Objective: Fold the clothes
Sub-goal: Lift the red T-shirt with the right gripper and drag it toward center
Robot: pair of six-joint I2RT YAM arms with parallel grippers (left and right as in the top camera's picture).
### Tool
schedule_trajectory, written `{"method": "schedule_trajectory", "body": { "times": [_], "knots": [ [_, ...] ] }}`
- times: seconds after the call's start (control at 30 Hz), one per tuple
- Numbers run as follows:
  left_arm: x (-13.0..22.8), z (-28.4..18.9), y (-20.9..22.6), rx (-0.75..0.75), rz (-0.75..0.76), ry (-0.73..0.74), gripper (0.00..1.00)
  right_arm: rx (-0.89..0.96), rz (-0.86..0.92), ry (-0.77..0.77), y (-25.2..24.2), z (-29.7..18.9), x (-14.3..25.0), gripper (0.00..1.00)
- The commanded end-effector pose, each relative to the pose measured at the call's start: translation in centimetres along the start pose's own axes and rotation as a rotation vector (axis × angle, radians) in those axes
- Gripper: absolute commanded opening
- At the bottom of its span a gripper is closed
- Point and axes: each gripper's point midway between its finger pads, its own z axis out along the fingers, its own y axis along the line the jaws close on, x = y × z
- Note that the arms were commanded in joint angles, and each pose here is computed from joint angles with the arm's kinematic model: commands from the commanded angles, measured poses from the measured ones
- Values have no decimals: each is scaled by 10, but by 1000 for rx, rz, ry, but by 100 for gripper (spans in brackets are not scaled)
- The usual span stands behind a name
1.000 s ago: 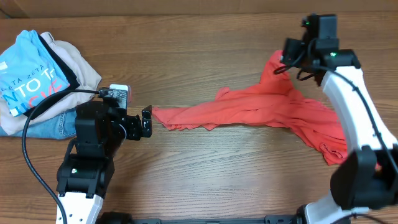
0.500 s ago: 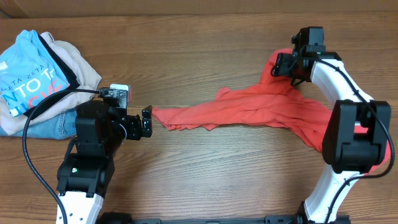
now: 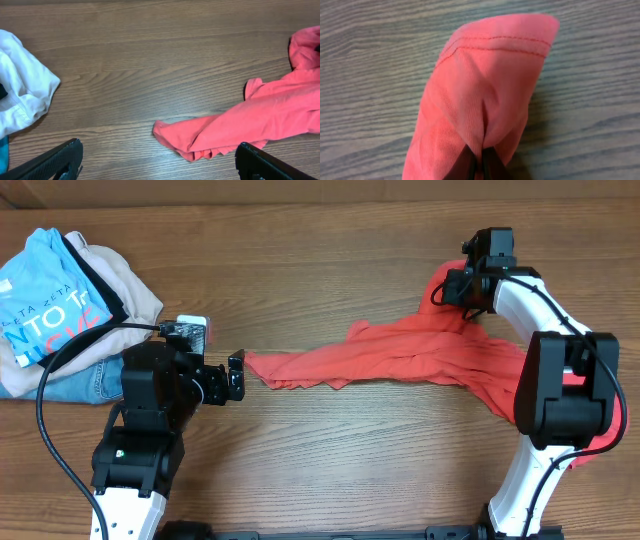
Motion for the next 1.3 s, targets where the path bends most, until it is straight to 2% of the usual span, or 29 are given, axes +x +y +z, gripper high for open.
{"method": "schedule_trajectory", "body": {
  "times": [0.0,0.13,0.23,0.33,0.43,0.53,0.77,1.03,1.27],
  "knots": [
    [-12,-4,2,-10,-14,-32,100,-36,-16,-153,17,-52,-58,4],
    [-14,-4,2,-10,-14,-38,100,-120,-85,-343,48,-151,-123,4],
    [-14,-4,2,-10,-14,-37,100,-160,-165,-477,74,-240,-152,4],
    [-13,-4,2,-10,-14,-36,100,-180,-219,-559,94,-311,-157,4],
    [-13,-4,2,-10,-14,-36,100,-201,-241,-562,108,-351,-144,4],
    [-14,-4,2,-10,-14,-37,100,-217,-259,-525,119,-363,-127,4],
    [-13,-4,2,-10,-14,-36,100,-228,-314,-402,135,-348,-96,4],
    [-14,-4,2,-10,-14,-39,100,-225,-341,-337,136,-342,-80,4],
    [-33,-6,1,-6,-6,-118,100,-478,-577,-259,179,-350,-42,4]
  ]
}}
